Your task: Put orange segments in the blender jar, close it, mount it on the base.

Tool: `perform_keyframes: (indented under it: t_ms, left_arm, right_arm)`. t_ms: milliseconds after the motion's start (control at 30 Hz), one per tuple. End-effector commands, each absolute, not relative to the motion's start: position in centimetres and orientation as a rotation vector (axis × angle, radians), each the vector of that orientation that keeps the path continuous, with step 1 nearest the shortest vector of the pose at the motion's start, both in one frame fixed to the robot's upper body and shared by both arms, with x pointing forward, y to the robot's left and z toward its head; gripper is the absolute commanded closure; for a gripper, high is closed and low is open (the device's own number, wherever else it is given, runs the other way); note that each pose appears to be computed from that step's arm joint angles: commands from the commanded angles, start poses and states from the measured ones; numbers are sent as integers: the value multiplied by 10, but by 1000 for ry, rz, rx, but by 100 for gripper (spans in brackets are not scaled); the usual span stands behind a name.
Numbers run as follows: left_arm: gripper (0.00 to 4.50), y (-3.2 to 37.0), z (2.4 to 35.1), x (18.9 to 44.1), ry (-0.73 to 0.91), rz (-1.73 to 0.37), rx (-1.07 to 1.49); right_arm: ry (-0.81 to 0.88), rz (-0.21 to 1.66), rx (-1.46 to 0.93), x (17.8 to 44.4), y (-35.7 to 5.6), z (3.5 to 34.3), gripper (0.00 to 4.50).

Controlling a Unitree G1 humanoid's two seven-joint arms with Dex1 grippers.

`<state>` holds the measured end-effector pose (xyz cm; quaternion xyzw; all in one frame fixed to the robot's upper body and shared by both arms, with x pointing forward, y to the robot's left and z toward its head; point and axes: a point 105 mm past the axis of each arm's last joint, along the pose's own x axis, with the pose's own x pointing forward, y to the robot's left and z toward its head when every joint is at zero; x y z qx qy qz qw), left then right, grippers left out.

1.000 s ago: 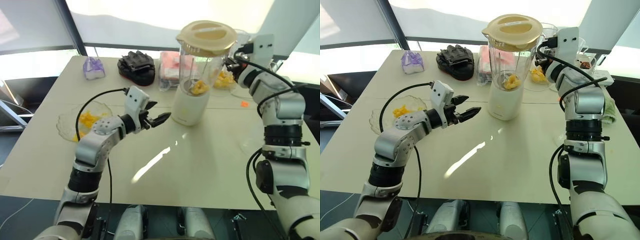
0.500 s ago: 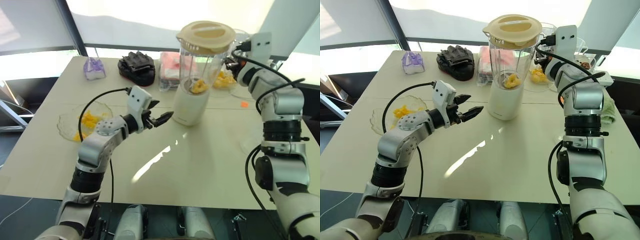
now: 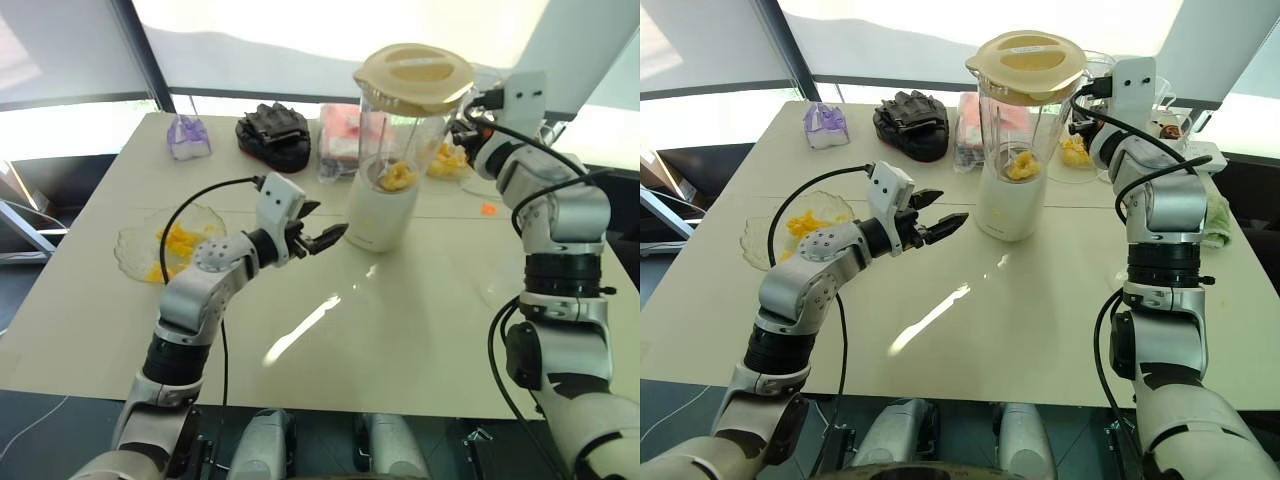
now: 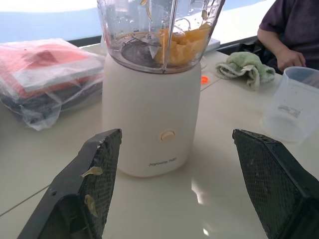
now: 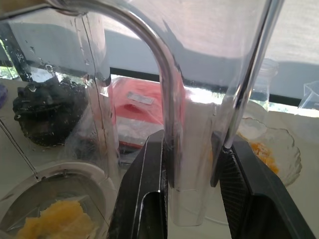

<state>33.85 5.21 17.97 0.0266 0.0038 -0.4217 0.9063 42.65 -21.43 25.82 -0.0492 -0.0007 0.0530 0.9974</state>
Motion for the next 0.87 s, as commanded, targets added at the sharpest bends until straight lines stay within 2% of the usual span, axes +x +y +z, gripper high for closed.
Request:
perform_keyframes:
  t_ms: [33, 100, 167, 200, 400, 533, 733, 867]
  left_arm:
    - [77, 49, 192, 337, -44, -879, 60]
    - [77, 49, 191, 337, -44, -877, 59]
    - [77, 49, 191, 337, -44, -875, 58]
    - [77, 49, 191, 337, -43, -874, 57]
    - [77, 50, 190, 337, -39, -870, 54]
    - [77, 53, 190, 337, -40, -866, 58]
    - [77, 71, 198, 339, -53, -833, 26]
    - [77, 83, 193, 336, -13, -831, -14]
  right_arm:
    - [104, 108, -111, 430, -218, 230, 222]
    - [105, 97, -124, 430, -220, 231, 113]
    - [108, 89, -135, 429, -222, 232, 22]
    - [110, 84, -139, 428, -223, 232, 4]
    - [105, 62, -156, 419, -226, 233, 4]
    - [118, 51, -183, 400, -230, 229, 4]
    - [138, 80, -236, 353, -234, 217, 4]
    - [74, 171, -221, 303, -238, 204, 4]
